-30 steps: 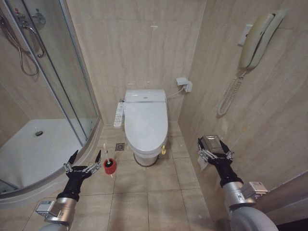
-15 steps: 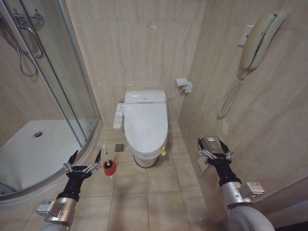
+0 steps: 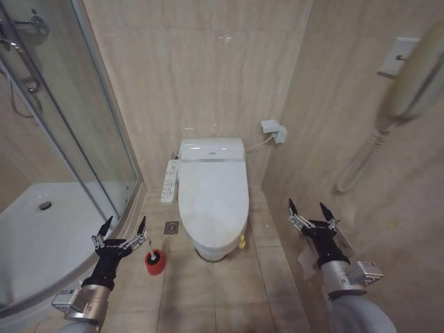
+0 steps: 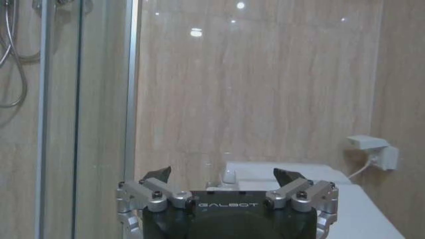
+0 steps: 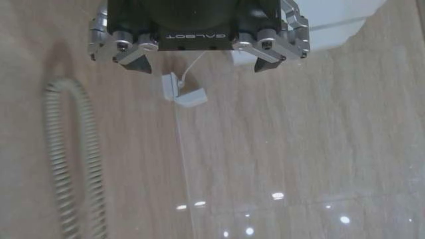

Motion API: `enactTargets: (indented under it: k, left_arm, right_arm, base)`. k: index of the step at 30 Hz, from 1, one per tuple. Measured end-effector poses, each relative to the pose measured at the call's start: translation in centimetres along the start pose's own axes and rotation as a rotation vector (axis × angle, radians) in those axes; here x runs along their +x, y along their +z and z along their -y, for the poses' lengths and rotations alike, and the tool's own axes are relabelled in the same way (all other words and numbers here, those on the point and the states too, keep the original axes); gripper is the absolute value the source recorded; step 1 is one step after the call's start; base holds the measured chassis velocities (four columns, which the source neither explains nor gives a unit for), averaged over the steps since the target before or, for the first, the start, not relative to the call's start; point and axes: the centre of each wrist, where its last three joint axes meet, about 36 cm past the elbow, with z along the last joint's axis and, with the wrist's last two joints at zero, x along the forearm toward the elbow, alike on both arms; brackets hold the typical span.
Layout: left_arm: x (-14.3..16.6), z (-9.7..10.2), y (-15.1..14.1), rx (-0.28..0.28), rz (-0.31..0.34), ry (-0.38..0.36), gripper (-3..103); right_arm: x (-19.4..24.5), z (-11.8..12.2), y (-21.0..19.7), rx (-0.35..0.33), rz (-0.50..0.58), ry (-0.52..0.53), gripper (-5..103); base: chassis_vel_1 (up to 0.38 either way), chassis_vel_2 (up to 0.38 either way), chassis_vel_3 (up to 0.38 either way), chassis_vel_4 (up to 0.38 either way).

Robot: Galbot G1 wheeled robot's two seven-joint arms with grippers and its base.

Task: Open the toilet lid, clean the toilet bowl with a toilet brush, close the toilet lid, and flush.

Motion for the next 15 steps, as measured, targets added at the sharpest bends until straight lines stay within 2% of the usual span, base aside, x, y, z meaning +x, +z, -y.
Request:
enactTargets:
  k: [4, 15]
  left_arm:
    - [0.01, 0.0, 0.0, 0.0, 0.0, 0.0, 100]
    - [0.04, 0.0, 0.02, 0.0, -0.001, 0.0, 100]
  right_arm:
    - [-0.06, 0.05, -0.07, 0.005, -0.006, 0.001, 100]
    - [-0.1, 0.11, 0.18, 0.01, 0.0, 0.0, 100]
  base:
    - [-0.055, 0.103, 0.035, -0.044]
    - [0.0, -0.017, -0.002, 0.004]
